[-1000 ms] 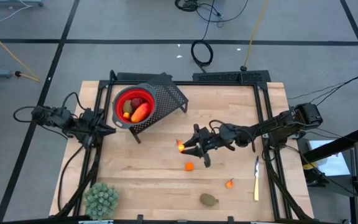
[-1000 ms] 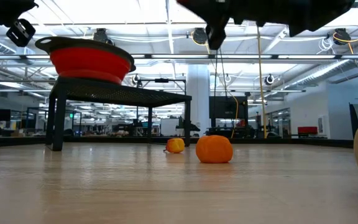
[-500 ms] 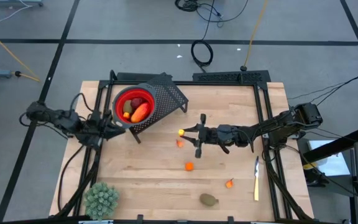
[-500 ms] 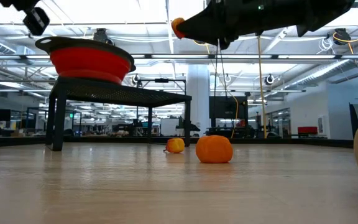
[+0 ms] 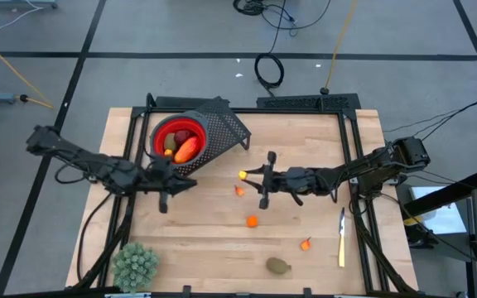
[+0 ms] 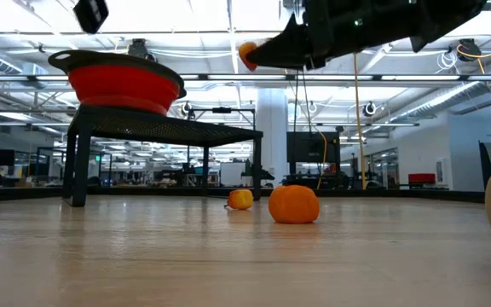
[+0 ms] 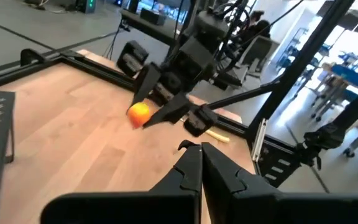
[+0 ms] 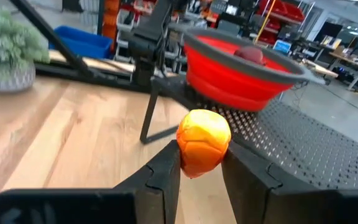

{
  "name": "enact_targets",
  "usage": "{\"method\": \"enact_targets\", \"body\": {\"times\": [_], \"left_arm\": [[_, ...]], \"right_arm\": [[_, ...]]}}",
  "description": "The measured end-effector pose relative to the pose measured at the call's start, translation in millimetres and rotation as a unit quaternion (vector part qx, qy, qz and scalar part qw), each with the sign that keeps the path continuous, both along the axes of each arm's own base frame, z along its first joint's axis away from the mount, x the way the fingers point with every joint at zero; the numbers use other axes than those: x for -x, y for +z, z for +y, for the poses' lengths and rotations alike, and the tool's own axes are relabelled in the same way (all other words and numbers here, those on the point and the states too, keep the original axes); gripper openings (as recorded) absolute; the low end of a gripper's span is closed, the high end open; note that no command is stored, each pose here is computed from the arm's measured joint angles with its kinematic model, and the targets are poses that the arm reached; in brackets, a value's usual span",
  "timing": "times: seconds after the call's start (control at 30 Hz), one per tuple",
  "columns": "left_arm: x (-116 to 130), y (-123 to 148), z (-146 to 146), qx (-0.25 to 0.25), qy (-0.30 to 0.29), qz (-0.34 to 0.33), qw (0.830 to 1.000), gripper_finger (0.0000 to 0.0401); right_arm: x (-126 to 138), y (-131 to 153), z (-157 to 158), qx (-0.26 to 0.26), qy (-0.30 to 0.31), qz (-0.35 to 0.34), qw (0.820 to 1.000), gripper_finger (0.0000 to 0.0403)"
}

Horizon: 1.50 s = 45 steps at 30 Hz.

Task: Pick & Place Fruit
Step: Put the peach into the red strainer bowl on the shelf

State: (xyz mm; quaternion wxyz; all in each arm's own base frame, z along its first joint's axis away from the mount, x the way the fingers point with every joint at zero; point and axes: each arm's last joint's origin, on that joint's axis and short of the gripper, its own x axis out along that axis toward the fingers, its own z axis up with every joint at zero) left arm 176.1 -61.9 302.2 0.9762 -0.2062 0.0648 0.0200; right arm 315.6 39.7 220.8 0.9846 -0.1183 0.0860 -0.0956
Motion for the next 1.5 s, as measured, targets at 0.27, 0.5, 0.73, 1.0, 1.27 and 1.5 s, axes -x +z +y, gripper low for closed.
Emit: {"method": "enact_targets", "body": {"times": [0.27, 0.5, 0.73, 1.0, 1.27, 1.5], "left_arm": [[-45, 23, -18, -0.026, 0.012, 0.063, 0.998, 0.0003], [-82, 34, -31, -0.036, 0.034, 0.133, 0.990, 0.0003], [-118, 40, -38, -0.028, 0.056, 0.185, 0.981, 0.0003], [-149, 38, -38, 0.020, 0.086, 0.213, 0.973, 0.0007], [-159, 29, -33, 0.117, 0.109, 0.232, 0.960, 0.0008], [-160, 29, -33, 0.135, 0.124, 0.225, 0.957, 0.0054]], "right_arm": [[1, -6, 0, 0.002, 0.001, 0.031, 1.000, 0.0100], [2, -6, 6, 0.005, 0.010, 0.032, 0.999, 0.0100], [3, -6, 13, 0.023, 0.025, 0.038, 0.999, 0.0100], [5, -7, 23, 0.047, 0.046, 0.043, 0.997, 0.0100], [6, -7, 25, 0.063, 0.051, 0.049, 0.995, 0.0100], [6, -7, 25, 0.074, 0.053, 0.051, 0.994, 0.0100]]}}
